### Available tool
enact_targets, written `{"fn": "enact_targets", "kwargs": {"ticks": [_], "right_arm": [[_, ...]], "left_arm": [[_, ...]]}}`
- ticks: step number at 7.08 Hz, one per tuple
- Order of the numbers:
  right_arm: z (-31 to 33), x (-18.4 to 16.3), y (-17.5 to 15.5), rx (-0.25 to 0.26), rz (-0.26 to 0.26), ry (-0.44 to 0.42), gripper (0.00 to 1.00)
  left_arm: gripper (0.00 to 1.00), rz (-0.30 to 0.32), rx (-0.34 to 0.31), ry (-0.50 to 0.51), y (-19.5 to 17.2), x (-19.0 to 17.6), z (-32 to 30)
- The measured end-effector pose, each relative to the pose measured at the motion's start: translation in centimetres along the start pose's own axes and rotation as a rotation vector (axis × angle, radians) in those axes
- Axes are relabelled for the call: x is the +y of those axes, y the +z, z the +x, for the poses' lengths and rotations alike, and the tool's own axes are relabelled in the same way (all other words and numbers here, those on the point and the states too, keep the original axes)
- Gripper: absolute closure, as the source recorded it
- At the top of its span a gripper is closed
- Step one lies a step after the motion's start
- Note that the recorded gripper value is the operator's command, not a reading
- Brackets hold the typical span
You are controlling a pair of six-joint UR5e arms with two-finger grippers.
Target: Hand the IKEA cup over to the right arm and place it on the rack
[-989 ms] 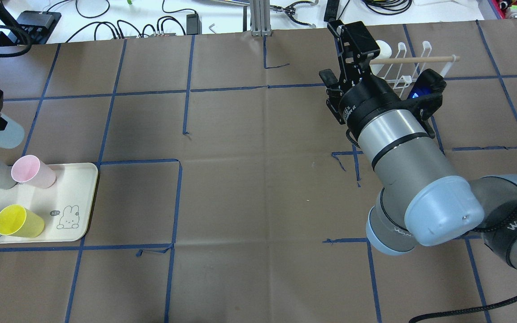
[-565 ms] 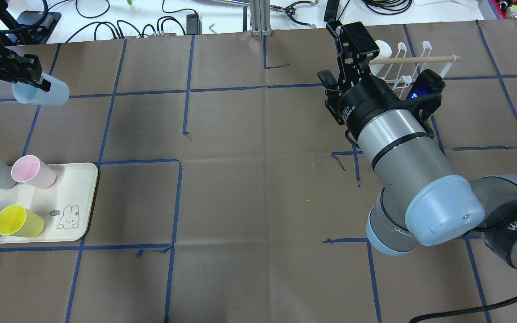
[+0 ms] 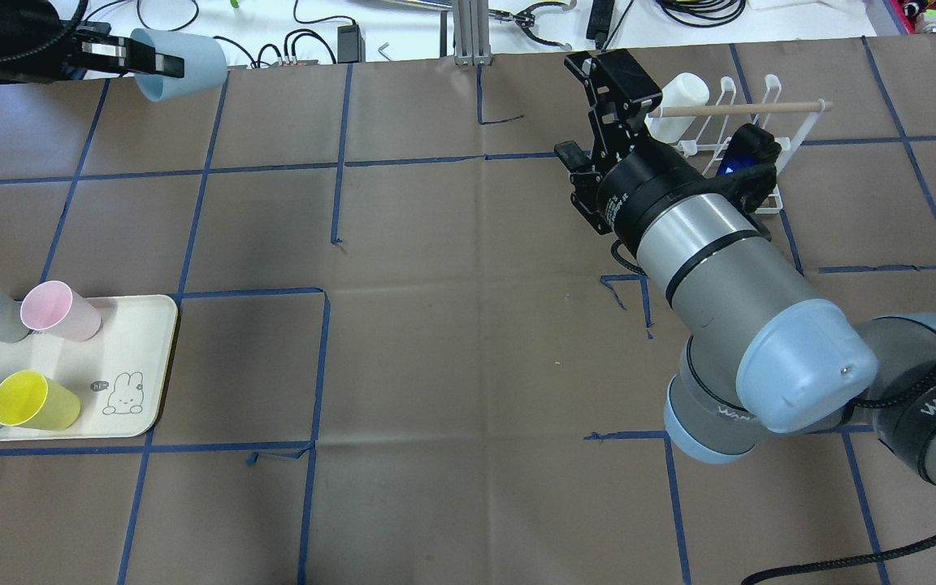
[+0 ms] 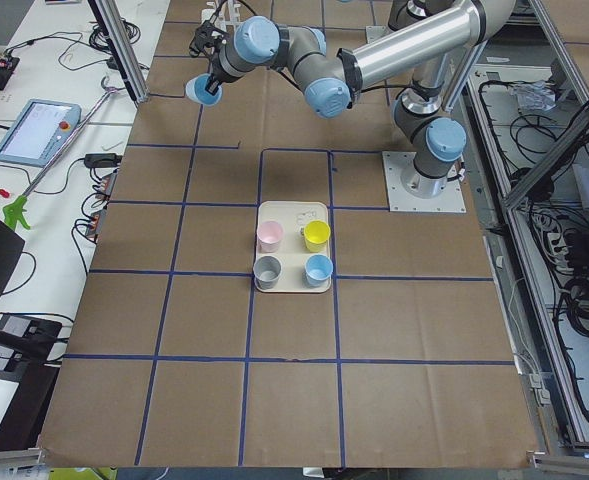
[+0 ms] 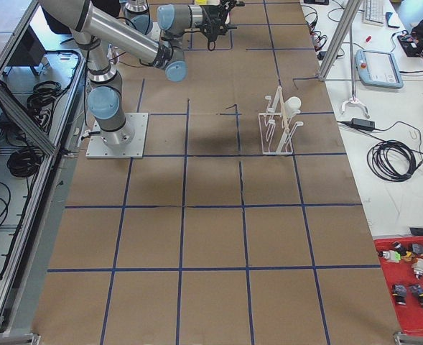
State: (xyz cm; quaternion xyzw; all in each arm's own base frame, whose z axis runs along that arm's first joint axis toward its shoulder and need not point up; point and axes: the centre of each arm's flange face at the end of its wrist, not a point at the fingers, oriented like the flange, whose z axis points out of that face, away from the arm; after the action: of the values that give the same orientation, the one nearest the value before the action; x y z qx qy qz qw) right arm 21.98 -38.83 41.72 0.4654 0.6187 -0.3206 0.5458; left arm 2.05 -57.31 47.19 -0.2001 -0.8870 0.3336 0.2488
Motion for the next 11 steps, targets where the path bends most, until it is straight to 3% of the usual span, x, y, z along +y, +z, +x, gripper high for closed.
{"fn": "enact_targets", "kwargs": {"ticks": [2, 3, 5, 11], "right_arm": [[0.8, -0.2, 0.7, 0.081, 0.000, 0.010, 0.00], [1.0, -0.2, 0.9, 0.101, -0.001, 0.013, 0.00], [0.7, 1.0, 1.1, 0.110, -0.061, 0.018, 0.01], [1.4, 4.2, 2.7, 0.195, -0.142, 0.053, 0.01]], "left_arm": [[0.97, 0.150, 0.100, 0.150, 1.9, 2.6, 4.4], [0.97, 0.203, 0.130, 0.215, 3.5, 4.6, 6.1], [0.97, 0.289, 0.194, 0.303, 6.1, 8.3, 8.9], [0.96, 0.279, 0.331, 0.419, 10.4, 11.2, 16.2]]}}
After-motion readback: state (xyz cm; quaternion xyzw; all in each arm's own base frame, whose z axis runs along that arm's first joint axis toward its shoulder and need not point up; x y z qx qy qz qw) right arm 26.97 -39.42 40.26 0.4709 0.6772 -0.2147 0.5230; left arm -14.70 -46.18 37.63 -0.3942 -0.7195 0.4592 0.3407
